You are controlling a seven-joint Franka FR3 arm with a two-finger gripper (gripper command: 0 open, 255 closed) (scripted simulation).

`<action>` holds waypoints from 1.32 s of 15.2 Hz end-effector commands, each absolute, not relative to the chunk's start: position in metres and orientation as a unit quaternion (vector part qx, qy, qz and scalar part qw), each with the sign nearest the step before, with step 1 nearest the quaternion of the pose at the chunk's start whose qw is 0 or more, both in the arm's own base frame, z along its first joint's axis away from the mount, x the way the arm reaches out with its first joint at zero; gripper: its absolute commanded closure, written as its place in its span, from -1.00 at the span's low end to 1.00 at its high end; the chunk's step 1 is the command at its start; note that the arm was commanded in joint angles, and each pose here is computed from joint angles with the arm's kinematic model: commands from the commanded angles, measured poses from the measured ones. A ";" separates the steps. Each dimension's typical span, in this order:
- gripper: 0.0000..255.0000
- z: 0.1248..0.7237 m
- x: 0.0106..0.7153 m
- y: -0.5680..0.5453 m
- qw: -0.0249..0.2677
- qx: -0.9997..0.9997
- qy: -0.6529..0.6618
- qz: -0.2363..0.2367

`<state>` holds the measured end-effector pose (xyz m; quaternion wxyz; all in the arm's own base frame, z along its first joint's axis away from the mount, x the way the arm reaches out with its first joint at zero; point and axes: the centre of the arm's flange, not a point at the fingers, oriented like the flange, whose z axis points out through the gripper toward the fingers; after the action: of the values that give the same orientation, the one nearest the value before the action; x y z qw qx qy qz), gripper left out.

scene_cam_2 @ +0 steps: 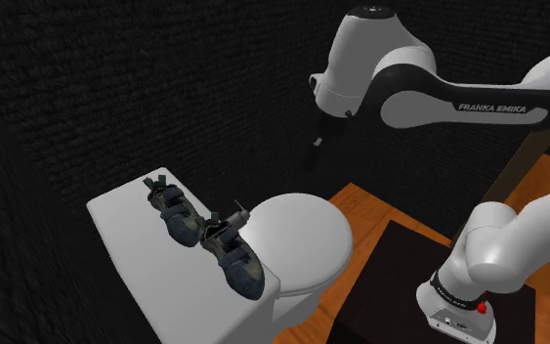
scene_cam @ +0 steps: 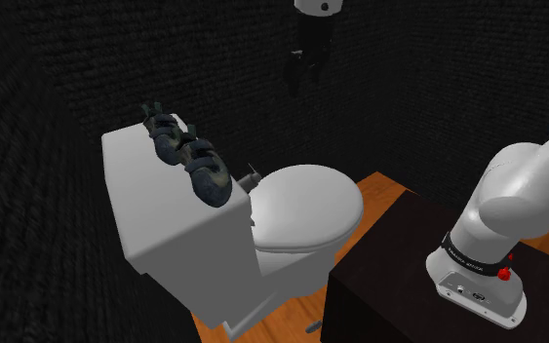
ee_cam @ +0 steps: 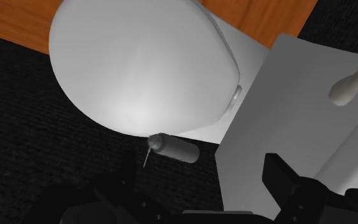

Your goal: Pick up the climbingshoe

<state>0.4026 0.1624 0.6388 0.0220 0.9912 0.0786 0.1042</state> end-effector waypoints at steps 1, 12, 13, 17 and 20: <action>-1.00 0.637 0.411 0.189 0.025 0.990 0.087 0.105; -1.00 0.636 0.455 0.330 0.041 0.985 0.132 0.106; -1.00 0.636 0.459 0.343 0.042 0.984 0.136 0.107; -1.00 0.634 0.471 0.395 0.048 0.981 0.152 0.107; -1.00 0.632 0.480 0.434 0.052 0.979 0.164 0.108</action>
<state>0.4777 0.4198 0.6327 0.0502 0.9797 0.1614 0.1076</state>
